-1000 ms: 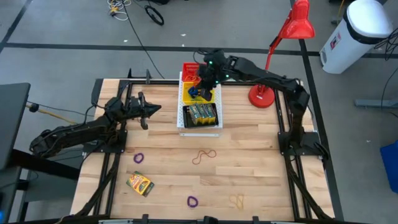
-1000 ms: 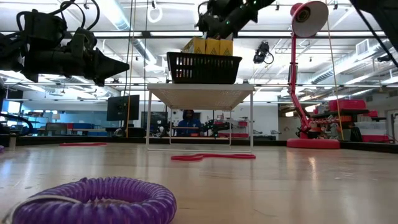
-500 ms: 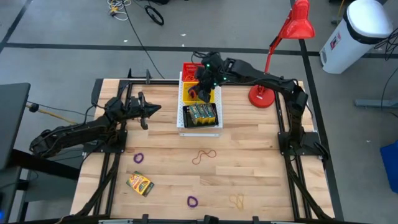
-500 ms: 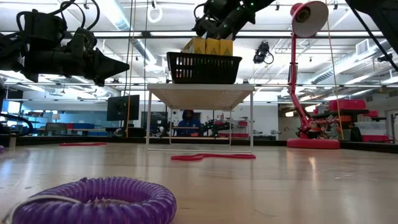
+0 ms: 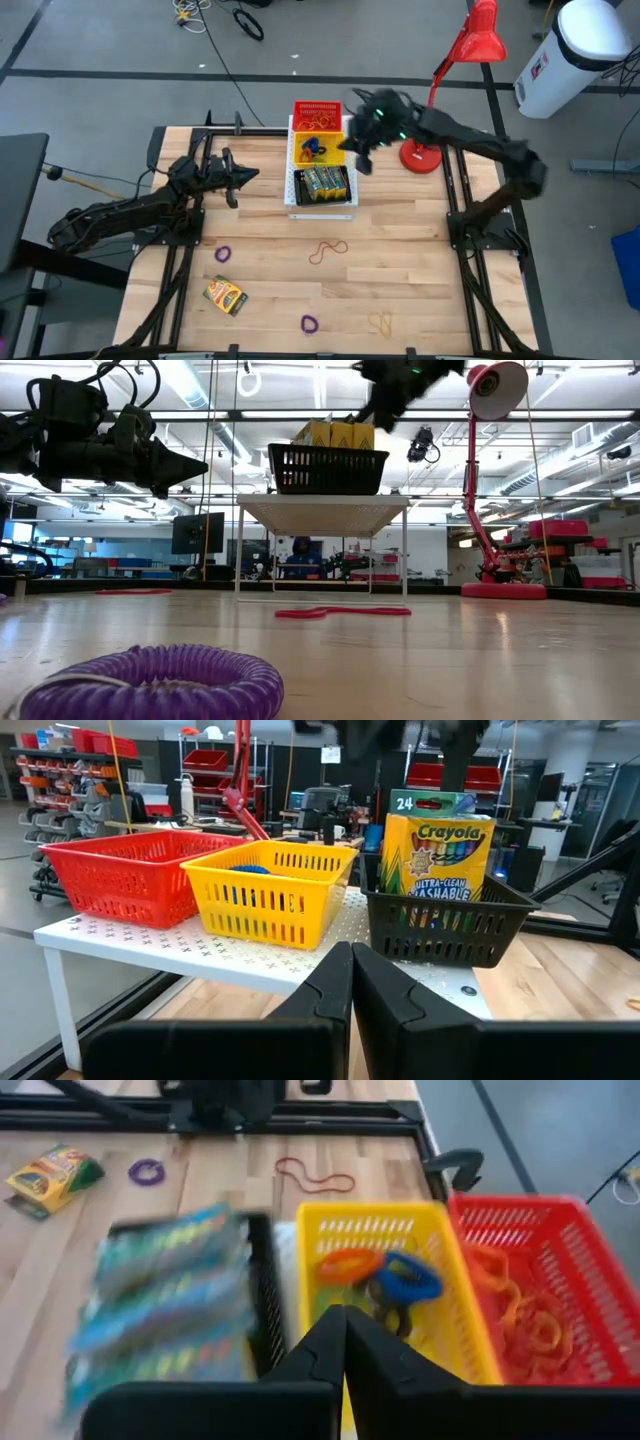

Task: Pick & Place Office Desk Supplies
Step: Put the red rubber band into the red bin on the shelf

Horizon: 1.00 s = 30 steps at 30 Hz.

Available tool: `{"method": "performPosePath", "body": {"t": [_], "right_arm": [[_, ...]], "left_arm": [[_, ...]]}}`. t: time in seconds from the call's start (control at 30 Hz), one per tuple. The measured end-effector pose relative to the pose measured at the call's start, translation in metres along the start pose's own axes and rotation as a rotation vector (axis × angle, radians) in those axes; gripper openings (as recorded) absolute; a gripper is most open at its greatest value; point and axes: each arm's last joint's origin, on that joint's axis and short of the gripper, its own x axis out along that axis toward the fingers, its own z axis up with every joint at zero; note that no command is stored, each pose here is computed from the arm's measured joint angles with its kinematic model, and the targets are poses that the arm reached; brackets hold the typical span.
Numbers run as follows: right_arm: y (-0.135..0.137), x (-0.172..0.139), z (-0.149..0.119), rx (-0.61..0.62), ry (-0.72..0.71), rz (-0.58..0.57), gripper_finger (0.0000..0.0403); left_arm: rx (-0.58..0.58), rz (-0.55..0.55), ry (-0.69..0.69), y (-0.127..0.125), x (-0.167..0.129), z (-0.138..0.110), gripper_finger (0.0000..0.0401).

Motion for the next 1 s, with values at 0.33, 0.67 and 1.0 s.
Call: {"method": "performPosePath", "body": {"t": [0.33, 0.67, 1.0], "right_arm": [[0.069, -0.043, -0.103, -0.01, -0.224, -0.027, 0.0005], [0.127, -0.033, -0.21, -0.05, -0.487, 0.141, 0.0012], [0.15, -0.022, -0.265, -0.093, -0.584, 0.257, 0.0013]], "left_arm": [[0.0, 0.0, 0.0, 0.0, 0.0, 0.0, 0.0014], [0.024, -0.007, -0.099, -0.001, -0.001, 0.01, 0.0014], [-0.158, -0.04, -0.238, -0.003, -0.003, 0.025, 0.0014]]}}
